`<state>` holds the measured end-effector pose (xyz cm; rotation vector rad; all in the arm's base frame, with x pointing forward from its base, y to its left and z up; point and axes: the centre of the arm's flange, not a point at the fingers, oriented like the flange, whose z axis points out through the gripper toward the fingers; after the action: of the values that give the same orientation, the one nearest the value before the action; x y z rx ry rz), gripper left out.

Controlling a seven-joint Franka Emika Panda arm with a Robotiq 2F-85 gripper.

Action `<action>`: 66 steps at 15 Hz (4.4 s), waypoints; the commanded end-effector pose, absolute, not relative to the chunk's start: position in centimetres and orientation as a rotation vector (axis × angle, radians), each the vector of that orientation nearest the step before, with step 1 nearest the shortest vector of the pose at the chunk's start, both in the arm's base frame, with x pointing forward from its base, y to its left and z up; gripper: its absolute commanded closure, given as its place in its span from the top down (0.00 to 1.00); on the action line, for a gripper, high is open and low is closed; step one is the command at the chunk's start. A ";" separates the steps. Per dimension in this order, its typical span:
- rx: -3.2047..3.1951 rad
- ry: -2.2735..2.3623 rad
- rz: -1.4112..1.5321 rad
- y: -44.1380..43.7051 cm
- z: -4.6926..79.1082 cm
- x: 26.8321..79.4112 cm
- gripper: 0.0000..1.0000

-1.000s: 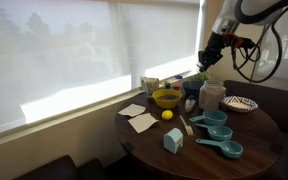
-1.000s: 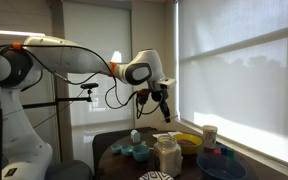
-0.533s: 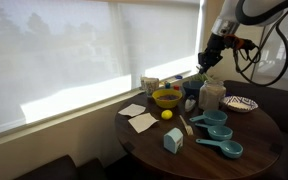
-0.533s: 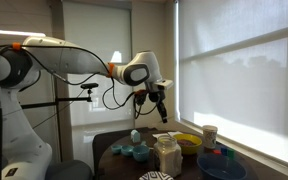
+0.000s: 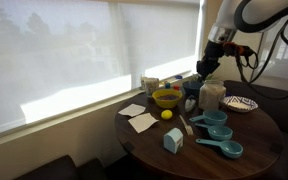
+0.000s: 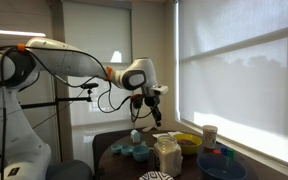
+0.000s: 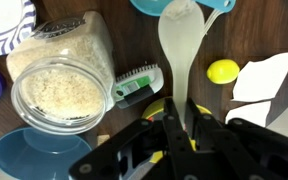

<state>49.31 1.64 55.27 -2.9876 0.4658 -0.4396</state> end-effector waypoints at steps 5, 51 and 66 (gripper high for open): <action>-2.971 0.289 -0.531 4.5 49.7 48.2 0.03; -2.408 -0.581 -0.962 -1.0 45.3 41.8 0.03; -2.162 -0.548 -1.140 -3.1 44.9 40.4 0.03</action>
<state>41.38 -2.75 45.48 -2.2133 -0.5516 -1.1224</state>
